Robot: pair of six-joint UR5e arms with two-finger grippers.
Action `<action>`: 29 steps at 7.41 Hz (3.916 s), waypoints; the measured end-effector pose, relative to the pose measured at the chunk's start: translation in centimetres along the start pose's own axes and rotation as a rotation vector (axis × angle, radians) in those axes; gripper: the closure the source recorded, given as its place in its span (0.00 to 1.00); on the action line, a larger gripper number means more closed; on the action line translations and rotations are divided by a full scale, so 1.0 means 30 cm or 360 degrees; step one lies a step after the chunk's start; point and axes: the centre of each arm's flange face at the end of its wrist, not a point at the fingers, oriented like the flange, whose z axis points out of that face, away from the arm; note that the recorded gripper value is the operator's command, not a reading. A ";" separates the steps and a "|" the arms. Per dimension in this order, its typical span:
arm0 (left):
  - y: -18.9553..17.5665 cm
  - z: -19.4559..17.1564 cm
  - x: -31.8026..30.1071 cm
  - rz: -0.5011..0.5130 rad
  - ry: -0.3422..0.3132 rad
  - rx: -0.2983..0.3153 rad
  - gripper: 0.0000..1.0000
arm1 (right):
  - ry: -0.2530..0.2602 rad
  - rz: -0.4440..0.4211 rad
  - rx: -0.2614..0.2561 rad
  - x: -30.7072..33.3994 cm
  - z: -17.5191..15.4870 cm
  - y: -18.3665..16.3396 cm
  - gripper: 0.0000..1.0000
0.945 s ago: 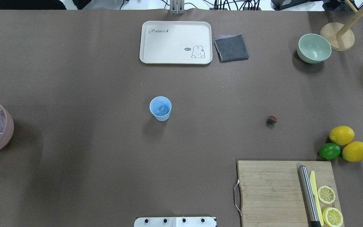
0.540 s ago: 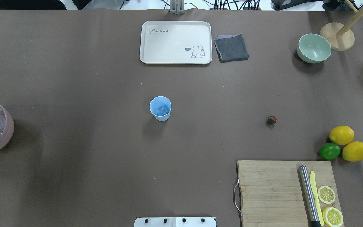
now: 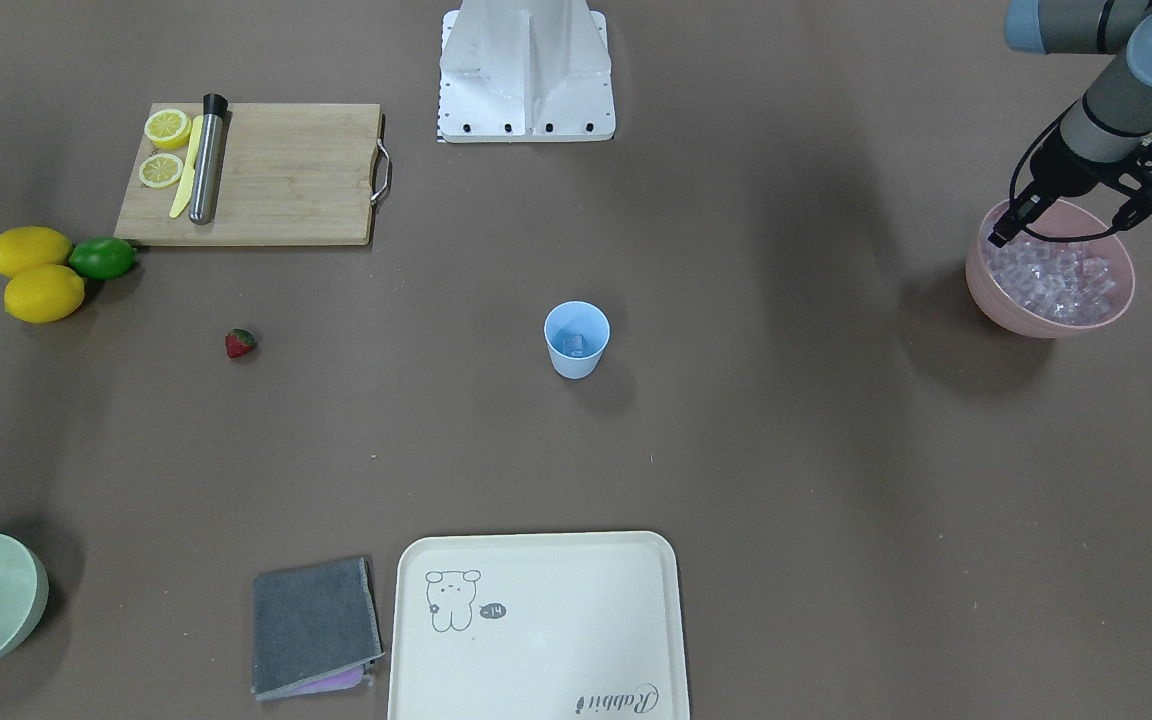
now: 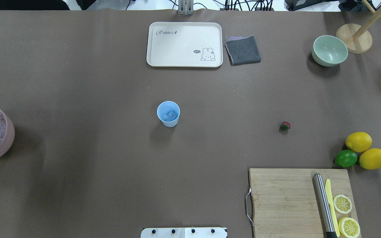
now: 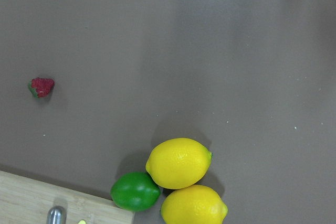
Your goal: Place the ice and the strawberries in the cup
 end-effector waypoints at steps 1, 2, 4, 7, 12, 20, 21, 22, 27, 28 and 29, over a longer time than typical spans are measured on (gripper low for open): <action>0.002 -0.002 0.008 -0.0011 0.0006 0.0000 0.88 | 0.0000 0.0002 0.0000 0.001 -0.001 0.001 0.00; 0.005 -0.006 0.018 -0.0023 0.0014 0.0000 1.00 | 0.0001 0.0004 -0.0001 0.003 0.000 0.002 0.00; 0.009 -0.013 0.027 -0.0035 0.0023 -0.0001 1.00 | 0.0002 0.0010 -0.0006 0.007 0.002 0.008 0.00; 0.002 -0.027 0.021 -0.0018 0.0031 -0.0008 1.00 | 0.0003 0.0013 -0.0009 0.009 0.004 0.012 0.00; -0.093 -0.183 0.092 0.0126 0.0212 -0.0095 1.00 | 0.0000 0.0013 -0.0015 0.011 0.010 0.011 0.00; 0.447 -0.396 1.373 0.0619 0.0393 -0.0141 1.00 | -0.0059 -0.0054 0.0011 -0.202 0.043 -0.195 0.00; 0.526 -0.369 1.487 0.0630 0.0381 -0.0129 1.00 | -0.0073 -0.0039 0.0015 -0.253 0.047 -0.223 0.00; 0.585 -0.340 1.576 0.0636 0.0367 -0.0121 1.00 | -0.0089 -0.0021 0.0014 -0.314 0.056 -0.247 0.00; 0.688 -0.237 1.664 0.0705 0.0397 -0.0121 0.04 | -0.0084 -0.0049 -0.0014 -0.501 0.147 -0.323 0.00; 0.676 -0.248 1.667 0.0705 0.0405 -0.0114 0.04 | -0.0068 -0.0068 -0.0024 -0.546 0.185 -0.339 0.00; 0.629 -0.275 1.661 0.0699 0.0415 -0.0092 0.04 | -0.0040 -0.0099 -0.0037 -0.590 0.232 -0.351 0.00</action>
